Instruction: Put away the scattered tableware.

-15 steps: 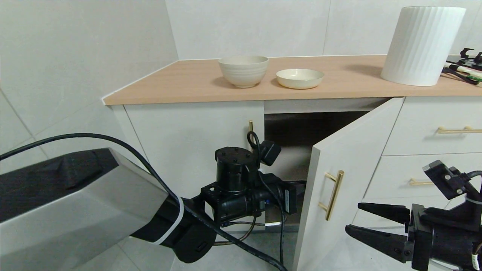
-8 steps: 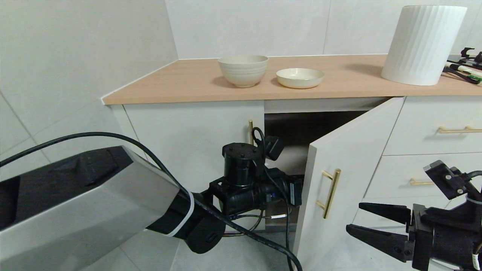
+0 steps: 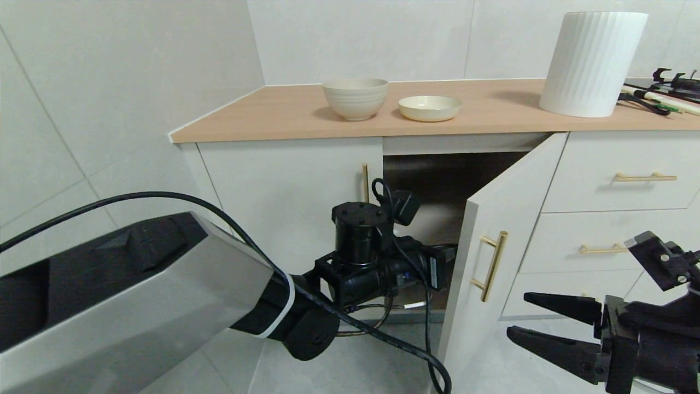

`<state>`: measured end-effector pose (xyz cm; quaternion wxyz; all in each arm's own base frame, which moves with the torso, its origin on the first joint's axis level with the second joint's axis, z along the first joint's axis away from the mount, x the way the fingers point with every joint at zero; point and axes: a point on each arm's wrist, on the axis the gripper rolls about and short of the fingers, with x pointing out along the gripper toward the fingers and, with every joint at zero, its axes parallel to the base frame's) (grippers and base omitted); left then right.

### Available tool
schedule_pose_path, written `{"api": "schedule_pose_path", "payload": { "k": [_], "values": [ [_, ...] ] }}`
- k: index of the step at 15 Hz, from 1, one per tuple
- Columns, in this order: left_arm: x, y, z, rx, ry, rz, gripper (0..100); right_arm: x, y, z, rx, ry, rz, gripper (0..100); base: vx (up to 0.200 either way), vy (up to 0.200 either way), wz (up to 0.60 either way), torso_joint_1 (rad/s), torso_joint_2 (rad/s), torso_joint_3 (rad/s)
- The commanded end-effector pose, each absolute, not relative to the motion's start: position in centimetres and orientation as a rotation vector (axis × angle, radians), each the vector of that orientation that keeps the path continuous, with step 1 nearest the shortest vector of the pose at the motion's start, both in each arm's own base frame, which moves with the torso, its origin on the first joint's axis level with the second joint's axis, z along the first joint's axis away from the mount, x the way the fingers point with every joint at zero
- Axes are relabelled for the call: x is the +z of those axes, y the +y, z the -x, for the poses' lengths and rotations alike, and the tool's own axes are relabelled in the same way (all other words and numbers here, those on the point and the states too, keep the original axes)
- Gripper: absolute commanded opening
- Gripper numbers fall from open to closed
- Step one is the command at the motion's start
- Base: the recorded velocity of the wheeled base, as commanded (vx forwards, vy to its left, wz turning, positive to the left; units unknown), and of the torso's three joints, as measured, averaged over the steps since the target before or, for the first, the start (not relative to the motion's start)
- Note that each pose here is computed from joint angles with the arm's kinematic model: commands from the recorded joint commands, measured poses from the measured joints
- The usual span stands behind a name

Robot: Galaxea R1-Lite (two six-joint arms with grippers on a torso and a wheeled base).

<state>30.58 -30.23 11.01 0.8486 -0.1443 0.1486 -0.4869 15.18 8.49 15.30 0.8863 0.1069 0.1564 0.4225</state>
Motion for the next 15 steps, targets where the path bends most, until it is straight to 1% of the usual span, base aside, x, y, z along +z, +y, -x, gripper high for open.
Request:
{"api": "schedule_pose_path", "payload": {
  "k": [1, 5, 8, 10, 12, 13, 14, 15],
  "values": [
    [10.6, -30.7, -31.2, -1.002, 0.303, 0.306, 0, 15.4, 8.5, -15.1, 0.879, 0.321, -0.222, 100, 0.0, 0.0, 0.0, 0.0, 0.0, 0.0],
    [10.0, -31.3, -31.9, -0.995, 0.315, 0.304, 0, 15.4, 8.5, -15.1, 0.881, 0.319, -0.223, 100, 0.0, 0.0, 0.0, 0.0, 0.0, 0.0],
    [9.7, -32.1, -32.3, -0.956, 0.316, 0.299, 0, 15.5, 8.5, -15.1, 0.887, 0.315, -0.222, 100, 0.0, 0.0, 0.0, 0.0, 0.0, 0.0],
    [9.9, -32.8, -32.0, -0.948, 0.295, 0.302, 0, 15.6, 8.5, -14.9, 0.892, 0.308, -0.222, 100, 0.0, 0.0, 0.0, 0.0, 0.0, 0.0],
    [10.4, -33.4, -30.6, -0.981, 0.296, 0.303, 0, 15.9, 8.5, -14.6, 0.907, 0.292, -0.221, 100, 0.0, 0.0, 0.0, 0.0, 0.0, 0.0],
    [11.5, -33.3, -27.2, -1.085, 0.329, 0.308, 0, 16.4, 8.6, -13.8, 0.943, 0.265, -0.221, 100, 0.0, 0.0, 0.0, 0.0, 0.0, 0.0],
    [12.3, -32.3, -24.3, -1.267, 0.375, 0.313, 0, 17.0, 8.6, -13.0, 0.976, 0.232, -0.226, 100, 0.0, 0.0, 0.0, 0.0, 0.0, 0.0],
    [13.0, -31.0, -22.7, -1.443, 0.382, 0.316, 0, 17.5, 8.7, -12.2, 1.024, 0.205, -0.225, 100, 0.0, 0.0, 0.0, 0.0, 0.0, 0.0]
  ]
}}
